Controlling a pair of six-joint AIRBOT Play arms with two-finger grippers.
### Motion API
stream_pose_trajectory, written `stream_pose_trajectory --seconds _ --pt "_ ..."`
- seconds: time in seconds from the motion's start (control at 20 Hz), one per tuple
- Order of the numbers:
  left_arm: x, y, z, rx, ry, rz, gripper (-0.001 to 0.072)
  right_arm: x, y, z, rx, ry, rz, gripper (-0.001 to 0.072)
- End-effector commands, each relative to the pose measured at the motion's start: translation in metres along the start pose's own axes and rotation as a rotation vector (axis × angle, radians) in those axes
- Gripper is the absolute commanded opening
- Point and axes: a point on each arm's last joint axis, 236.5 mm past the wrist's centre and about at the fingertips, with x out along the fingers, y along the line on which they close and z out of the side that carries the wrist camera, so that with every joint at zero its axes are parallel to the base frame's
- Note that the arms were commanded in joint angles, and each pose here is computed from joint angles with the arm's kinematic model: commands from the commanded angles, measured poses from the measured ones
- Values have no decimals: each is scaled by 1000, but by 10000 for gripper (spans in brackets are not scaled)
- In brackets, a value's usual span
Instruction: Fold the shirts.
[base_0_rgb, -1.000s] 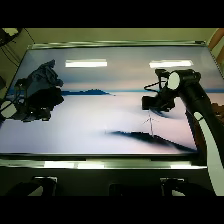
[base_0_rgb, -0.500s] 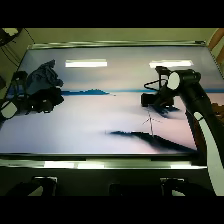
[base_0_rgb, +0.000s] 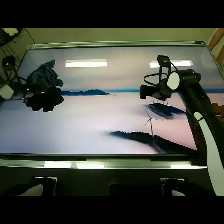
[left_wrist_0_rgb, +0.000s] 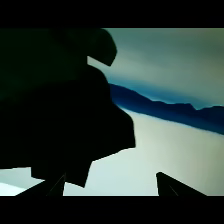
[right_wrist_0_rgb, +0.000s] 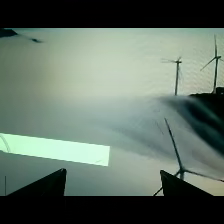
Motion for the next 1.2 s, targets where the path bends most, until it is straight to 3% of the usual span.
stream_pose_trajectory --seconds 0.0,0.15,0.5,0.55,0.6,0.65,0.7,0.8,0.9,1.15 --pt "48 75 -36 -371 360 39 692 0 0 1 -6 -6 1 698" --pt "83 85 -53 -617 464 -98 720 0 0 0 -6 1 0 697" --pt "139 47 -18 -555 266 -206 720 1 2 -4 2 15 11 696" --pt "142 47 -17 -550 255 -203 676 1 4 -7 5 32 16 696" --pt "143 47 -17 -550 256 -203 466 0 4 -12 8 52 19 696" --pt "141 47 -19 -555 269 -207 109 0 4 -16 9 69 17 696" --pt "135 45 -22 -559 291 -220 29 0 3 -20 8 87 13 695" --pt "114 31 -12 -486 281 -281 28 -4 0 -31 -36 131 3 692" --pt "64 1 23 -293 155 -376 27 -22 -4 -43 -88 172 -10 675" --pt "-136 -111 64 132 -205 -542 28 -105 -19 -36 -126 26 -84 676"
